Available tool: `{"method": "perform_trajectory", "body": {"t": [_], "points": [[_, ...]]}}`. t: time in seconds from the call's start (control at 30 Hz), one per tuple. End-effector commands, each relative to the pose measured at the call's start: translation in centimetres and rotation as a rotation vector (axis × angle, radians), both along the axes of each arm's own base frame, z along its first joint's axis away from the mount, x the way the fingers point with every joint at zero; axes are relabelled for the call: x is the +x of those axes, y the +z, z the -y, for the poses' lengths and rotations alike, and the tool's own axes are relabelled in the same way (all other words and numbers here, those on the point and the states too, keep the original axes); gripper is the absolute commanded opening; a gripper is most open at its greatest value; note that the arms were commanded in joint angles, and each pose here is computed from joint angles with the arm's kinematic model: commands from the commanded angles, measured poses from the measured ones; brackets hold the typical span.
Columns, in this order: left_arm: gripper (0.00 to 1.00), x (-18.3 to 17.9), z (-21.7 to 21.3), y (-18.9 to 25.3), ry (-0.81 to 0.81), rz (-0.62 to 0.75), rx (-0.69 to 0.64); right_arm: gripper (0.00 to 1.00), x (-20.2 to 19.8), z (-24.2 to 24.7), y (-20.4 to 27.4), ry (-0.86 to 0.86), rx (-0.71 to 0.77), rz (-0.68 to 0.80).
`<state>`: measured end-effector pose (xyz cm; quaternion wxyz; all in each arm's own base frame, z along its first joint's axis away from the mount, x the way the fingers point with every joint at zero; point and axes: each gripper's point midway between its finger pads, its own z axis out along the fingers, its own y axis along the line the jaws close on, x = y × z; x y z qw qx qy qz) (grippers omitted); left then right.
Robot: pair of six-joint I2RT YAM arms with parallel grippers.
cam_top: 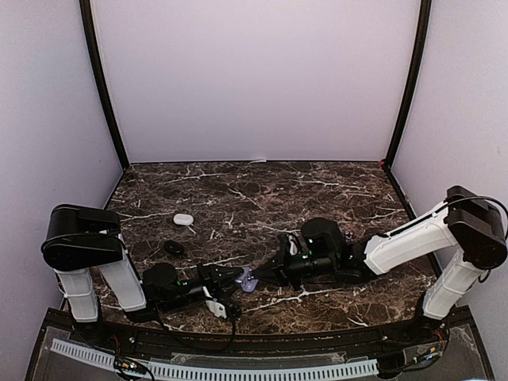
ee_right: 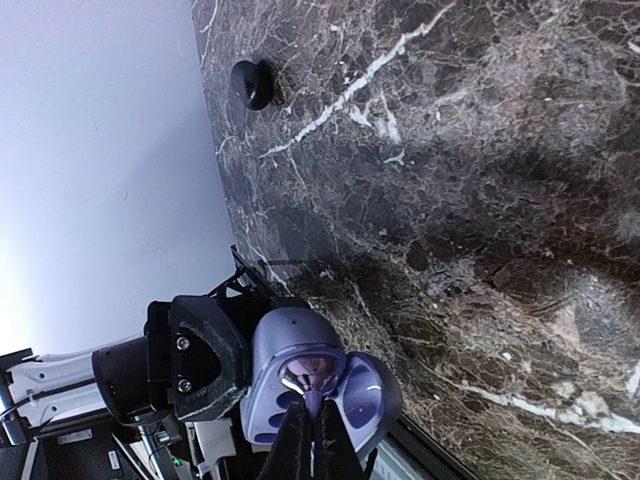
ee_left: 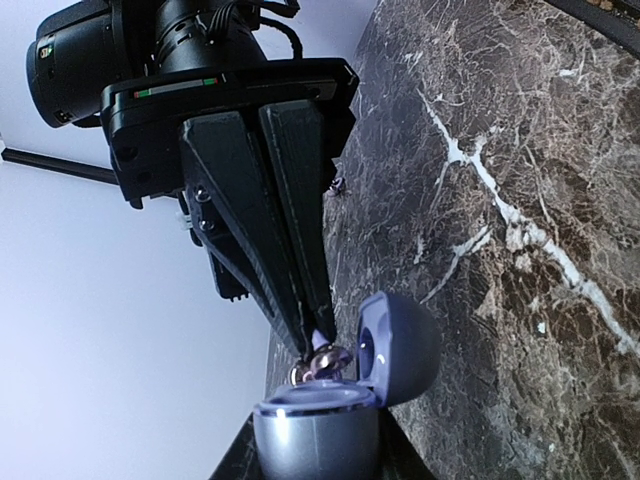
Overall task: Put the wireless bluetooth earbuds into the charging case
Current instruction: Insert the left earbud into the left side groove of the charging case.
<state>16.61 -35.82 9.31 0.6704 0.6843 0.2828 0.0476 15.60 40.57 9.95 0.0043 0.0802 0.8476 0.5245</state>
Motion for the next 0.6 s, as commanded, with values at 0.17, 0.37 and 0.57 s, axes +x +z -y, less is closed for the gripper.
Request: {"method": "perform_trajectory", "body": {"t": [0.17, 0.37, 0.57], "points": [[0.02, -0.16, 0.29, 6.59, -0.008, 0.079, -0.242, 0.02, -0.34, -2.09, 2.07, 0.033, 0.114, -0.007], [0.02, -0.25, 0.29, 6.59, -0.012, 0.076, -0.243, 0.09, -0.27, -2.01, 2.27, 0.028, 0.117, -0.002], [0.02, -0.40, 0.26, 6.46, -0.015, 0.078, -0.237, 0.05, 0.03, -1.58, 2.65, 0.002, 0.117, 0.014]]}}
